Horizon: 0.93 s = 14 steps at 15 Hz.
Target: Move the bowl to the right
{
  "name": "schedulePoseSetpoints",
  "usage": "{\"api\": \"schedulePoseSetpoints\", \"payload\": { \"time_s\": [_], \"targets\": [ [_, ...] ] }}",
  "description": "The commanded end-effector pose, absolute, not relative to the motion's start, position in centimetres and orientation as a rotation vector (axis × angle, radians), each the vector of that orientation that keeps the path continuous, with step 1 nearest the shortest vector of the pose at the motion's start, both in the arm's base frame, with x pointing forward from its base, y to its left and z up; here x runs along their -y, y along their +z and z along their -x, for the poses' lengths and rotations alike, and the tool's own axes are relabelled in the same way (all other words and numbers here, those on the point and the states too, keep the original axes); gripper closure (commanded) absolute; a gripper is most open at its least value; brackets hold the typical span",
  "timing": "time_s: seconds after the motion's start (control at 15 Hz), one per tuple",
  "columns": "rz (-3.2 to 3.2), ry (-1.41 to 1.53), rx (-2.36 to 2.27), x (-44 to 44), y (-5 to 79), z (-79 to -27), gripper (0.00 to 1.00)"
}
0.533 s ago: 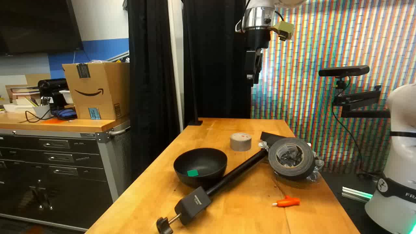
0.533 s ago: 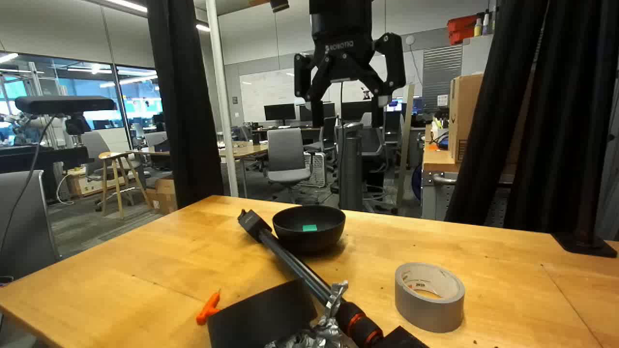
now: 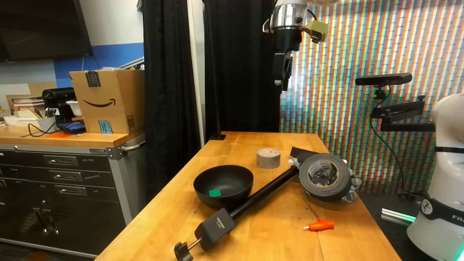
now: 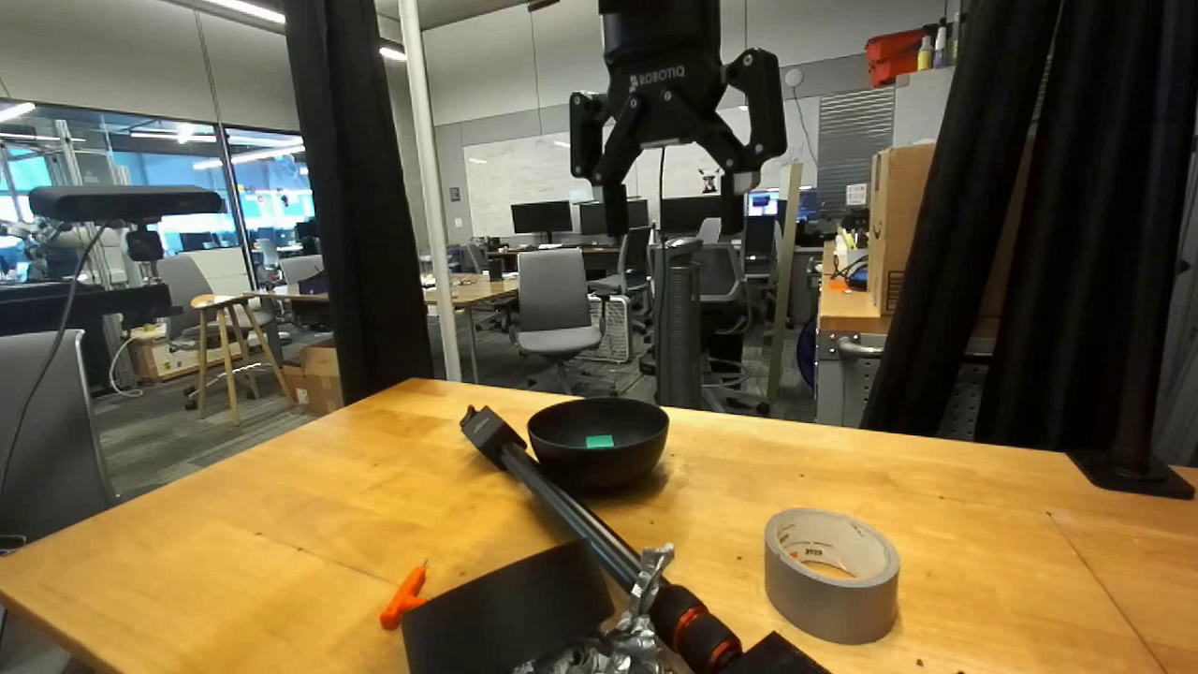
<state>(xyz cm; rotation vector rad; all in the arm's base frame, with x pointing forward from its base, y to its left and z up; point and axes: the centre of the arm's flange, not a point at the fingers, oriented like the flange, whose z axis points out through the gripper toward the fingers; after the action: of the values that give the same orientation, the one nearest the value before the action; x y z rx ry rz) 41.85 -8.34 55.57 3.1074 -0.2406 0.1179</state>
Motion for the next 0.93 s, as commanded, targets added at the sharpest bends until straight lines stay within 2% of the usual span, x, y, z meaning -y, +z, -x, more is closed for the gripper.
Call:
{"api": "schedulePoseSetpoints", "payload": {
  "time_s": [0.0,0.4,0.87],
  "targets": [
    [-3.107,0.118,0.241,8.3,55.6,-41.9,0.0],
    [-3.104,0.117,0.225,7.8,55.7,-42.2,0.0],
    [-3.077,0.057,-0.033,0.6,54.7,-46.1,0.0]
  ]
}}
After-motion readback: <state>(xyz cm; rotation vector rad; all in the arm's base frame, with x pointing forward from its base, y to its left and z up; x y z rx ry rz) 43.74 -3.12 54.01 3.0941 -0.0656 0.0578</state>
